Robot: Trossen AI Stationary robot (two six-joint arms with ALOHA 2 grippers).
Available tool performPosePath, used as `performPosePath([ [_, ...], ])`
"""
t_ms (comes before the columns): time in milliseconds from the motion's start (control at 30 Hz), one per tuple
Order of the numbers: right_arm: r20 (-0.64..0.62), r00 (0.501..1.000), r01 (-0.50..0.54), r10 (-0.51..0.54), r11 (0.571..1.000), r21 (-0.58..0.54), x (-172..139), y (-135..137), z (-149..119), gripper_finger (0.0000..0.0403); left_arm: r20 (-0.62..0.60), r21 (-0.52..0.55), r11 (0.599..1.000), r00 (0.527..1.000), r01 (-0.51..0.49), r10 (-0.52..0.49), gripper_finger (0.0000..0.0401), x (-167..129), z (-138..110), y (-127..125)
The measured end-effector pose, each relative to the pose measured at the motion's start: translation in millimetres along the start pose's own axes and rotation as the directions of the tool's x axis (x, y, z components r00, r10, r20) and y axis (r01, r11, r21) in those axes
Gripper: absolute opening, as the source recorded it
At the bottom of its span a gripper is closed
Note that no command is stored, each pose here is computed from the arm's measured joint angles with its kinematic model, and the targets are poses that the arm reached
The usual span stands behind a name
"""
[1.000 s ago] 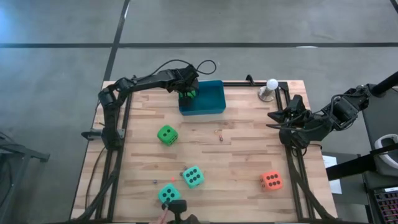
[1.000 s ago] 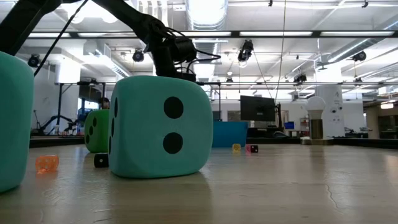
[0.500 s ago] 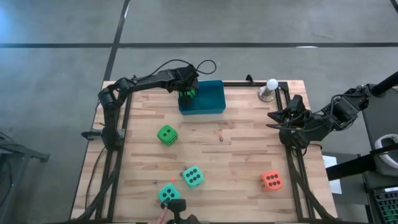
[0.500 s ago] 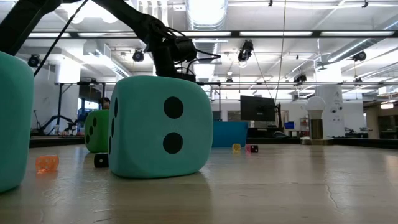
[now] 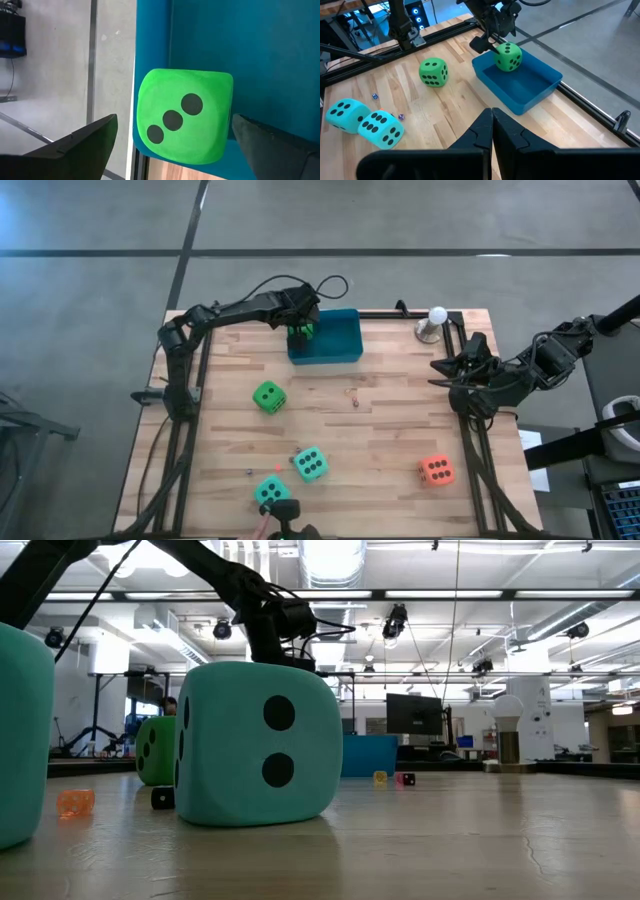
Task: Pick & Place Dice
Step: Put the large green dice into the blue bin
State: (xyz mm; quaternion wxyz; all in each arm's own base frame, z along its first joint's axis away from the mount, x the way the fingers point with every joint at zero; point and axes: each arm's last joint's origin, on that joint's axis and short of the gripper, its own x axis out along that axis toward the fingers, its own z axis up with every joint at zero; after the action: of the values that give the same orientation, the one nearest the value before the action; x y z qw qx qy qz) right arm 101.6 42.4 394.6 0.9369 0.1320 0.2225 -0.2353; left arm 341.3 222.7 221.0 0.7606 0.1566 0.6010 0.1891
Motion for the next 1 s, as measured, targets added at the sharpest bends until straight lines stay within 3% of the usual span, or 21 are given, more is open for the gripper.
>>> performPosePath([
  [467,0.000,1.000,0.000,0.000,1.000,0.000,-0.1,0.0,0.0,0.0008,0.005,-0.010,0.999,0.999,-0.052,0.052,0.0391,-6.3,1.0,3.6],
  [1000,0.000,1.000,0.000,0.000,1.000,0.000,-0.1,-0.1,0.0,0.0008,0.017,-0.008,0.999,0.999,-0.035,0.035,0.0385,-6.8,1.7,2.4],
])
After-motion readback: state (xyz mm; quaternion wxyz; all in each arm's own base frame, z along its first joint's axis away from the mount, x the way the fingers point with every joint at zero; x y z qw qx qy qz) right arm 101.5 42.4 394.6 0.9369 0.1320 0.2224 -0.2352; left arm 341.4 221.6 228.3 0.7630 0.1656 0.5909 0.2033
